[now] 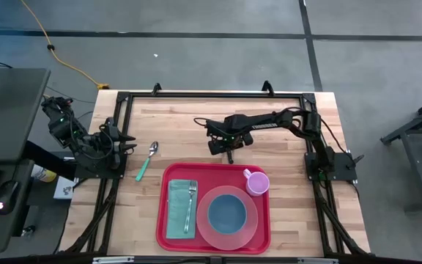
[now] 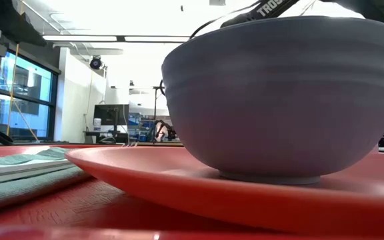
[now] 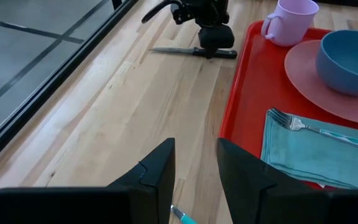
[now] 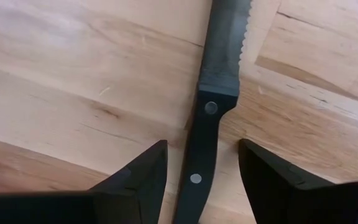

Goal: Set up tray
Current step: Put the black knife on the blue napkin to the left of the blue patterned fork

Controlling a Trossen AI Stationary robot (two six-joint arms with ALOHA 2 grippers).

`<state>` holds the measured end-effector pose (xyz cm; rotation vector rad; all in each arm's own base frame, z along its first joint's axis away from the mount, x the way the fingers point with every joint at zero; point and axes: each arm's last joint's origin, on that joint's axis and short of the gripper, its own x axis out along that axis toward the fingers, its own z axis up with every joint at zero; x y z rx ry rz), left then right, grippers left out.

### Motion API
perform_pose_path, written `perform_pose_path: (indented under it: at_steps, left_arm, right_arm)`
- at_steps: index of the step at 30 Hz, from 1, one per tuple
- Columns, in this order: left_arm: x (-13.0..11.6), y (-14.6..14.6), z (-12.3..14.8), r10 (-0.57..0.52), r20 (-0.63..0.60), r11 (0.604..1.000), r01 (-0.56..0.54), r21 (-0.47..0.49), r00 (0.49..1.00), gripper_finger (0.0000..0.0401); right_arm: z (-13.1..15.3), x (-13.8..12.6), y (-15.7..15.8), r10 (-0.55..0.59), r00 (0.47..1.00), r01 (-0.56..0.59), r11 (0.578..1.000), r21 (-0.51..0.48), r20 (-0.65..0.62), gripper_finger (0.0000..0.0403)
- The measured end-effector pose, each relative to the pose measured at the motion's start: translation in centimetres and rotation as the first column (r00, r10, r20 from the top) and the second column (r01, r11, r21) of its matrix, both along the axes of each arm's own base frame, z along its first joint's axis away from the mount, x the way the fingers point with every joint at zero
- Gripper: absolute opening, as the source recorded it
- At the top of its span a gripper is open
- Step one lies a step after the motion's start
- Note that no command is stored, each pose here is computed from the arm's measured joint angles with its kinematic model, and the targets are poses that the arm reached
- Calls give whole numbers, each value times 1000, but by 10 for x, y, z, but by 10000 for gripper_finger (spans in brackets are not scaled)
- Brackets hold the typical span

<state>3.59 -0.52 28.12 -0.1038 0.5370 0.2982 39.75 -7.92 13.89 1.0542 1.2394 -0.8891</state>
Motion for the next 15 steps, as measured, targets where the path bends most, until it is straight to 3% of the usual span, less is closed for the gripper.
perform_pose_path:
  at_steps: [15]
  left_arm:
    - [0, 0, 0, -12, -11, 1000, 12, -2, 1000, 150]
  right_arm:
    - [-18, 8, 10, -14, 1000, 14, 1000, -21, -8, 158]
